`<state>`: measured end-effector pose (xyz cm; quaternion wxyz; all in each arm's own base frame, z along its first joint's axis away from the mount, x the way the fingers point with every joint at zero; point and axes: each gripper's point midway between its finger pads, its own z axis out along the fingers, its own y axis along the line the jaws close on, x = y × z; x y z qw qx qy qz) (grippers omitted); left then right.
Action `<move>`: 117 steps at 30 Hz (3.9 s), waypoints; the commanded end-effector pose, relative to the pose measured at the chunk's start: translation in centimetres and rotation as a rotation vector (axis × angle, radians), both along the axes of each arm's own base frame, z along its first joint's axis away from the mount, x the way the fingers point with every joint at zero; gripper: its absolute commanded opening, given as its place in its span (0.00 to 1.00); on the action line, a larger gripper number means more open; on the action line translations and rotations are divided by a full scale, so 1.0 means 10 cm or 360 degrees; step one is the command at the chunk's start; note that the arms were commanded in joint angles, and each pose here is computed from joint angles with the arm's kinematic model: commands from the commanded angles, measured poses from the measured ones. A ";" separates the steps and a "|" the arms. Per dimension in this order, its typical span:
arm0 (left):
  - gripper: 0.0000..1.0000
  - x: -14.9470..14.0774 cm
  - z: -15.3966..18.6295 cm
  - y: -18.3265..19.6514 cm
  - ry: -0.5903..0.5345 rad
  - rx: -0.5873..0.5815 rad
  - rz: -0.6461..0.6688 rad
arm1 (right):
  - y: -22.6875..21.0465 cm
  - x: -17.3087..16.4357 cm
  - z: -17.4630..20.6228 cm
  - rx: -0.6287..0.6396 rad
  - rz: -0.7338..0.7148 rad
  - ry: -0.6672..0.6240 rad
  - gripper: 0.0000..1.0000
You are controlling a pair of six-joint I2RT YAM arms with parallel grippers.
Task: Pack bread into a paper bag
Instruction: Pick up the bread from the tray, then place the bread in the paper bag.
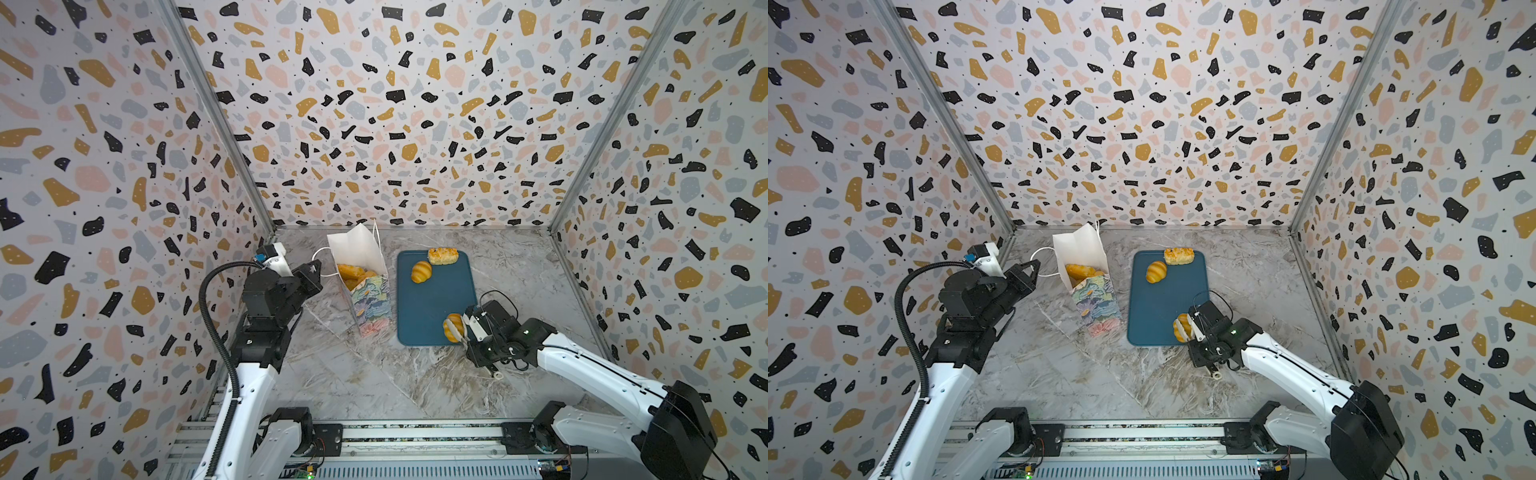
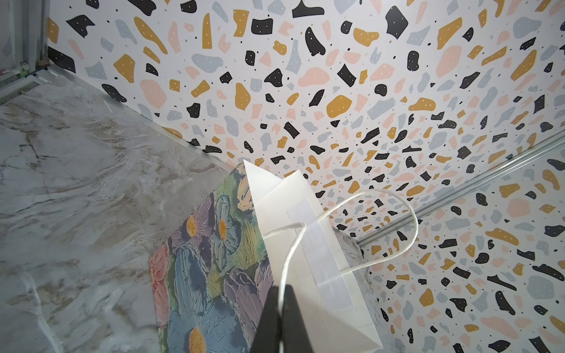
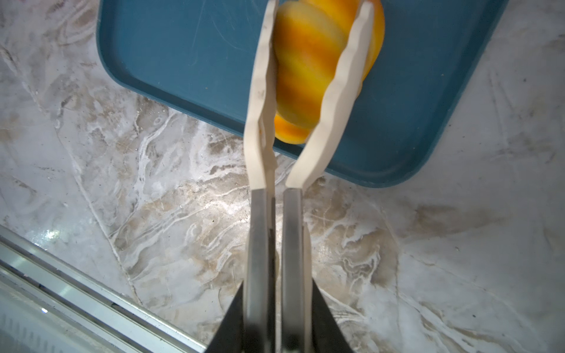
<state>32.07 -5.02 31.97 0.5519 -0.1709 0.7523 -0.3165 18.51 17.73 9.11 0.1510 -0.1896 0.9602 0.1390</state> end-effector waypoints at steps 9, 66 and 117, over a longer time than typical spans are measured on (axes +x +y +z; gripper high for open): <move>0.00 -0.01 -0.03 0.01 -0.0008 0.0003 0.0000 | 0.17 0.18 0.47 0.0181 0.0052 -0.0230 0.18; 0.00 -0.01 0.00 -0.03 -0.0033 -0.0025 -0.0027 | 0.70 0.97 2.44 0.0507 0.0151 -0.0985 0.13; 0.00 0.00 0.00 -0.02 -0.0029 -0.0031 -0.0020 | 1.85 0.58 3.40 0.0838 0.0622 -0.1248 0.13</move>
